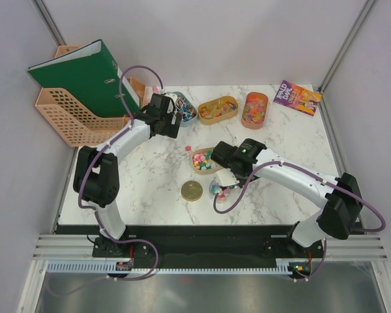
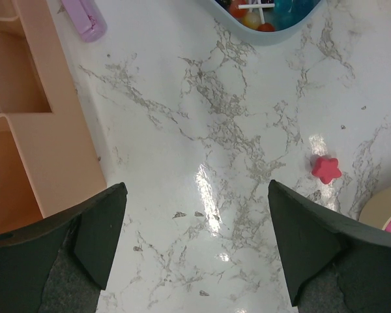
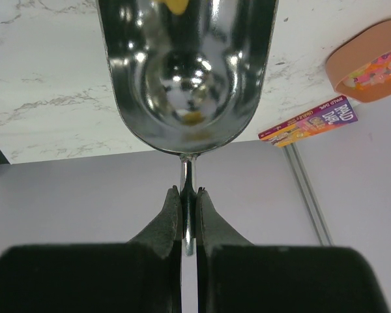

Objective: Pack the candies
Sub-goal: Place the fake candies in the packing bottle.

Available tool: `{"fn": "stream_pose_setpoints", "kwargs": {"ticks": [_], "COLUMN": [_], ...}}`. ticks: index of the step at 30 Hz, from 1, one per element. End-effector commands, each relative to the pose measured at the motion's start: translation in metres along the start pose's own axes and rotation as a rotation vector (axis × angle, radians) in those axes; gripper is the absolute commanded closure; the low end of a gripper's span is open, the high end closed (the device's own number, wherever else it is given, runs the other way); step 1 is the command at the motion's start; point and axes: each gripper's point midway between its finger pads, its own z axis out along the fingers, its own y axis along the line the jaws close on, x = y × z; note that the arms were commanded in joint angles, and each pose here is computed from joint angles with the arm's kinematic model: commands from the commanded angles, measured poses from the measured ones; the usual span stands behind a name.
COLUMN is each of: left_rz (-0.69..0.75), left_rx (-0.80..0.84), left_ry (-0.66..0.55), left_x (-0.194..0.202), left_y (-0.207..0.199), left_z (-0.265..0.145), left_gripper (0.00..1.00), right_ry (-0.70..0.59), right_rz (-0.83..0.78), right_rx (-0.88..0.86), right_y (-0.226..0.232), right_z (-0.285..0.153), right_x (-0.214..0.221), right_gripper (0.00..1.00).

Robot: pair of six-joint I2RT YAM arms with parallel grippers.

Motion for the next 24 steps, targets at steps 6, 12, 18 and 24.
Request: {"fn": "stream_pose_setpoints", "kwargs": {"ticks": [6,12,18,24], "left_rz": [-0.069,-0.076,-0.029,-0.032], "left_rx": [0.009,0.093,0.504,0.958], "left_ry": [-0.115,-0.13,-0.137,-0.097], "left_x": [-0.026,-0.028,-0.039,-0.034], "left_y": [0.002,-0.011,-0.073,-0.133], "left_z": [-0.026,-0.039,-0.085,-0.137], "left_gripper": [0.04,0.08,0.98,0.98], "right_ry": [0.073,0.053,-0.165,-0.432], "right_rz": [0.0,0.051,0.276,0.464], "right_rx": [0.043,0.081,0.063,-0.021], "right_y": [0.002,-0.004,-0.015,-0.042], "right_z": [-0.027,-0.036,-0.034,-0.023], "right_x": [0.015,0.014,-0.005,-0.026], "right_gripper": [1.0,1.0,1.0,1.0]}}
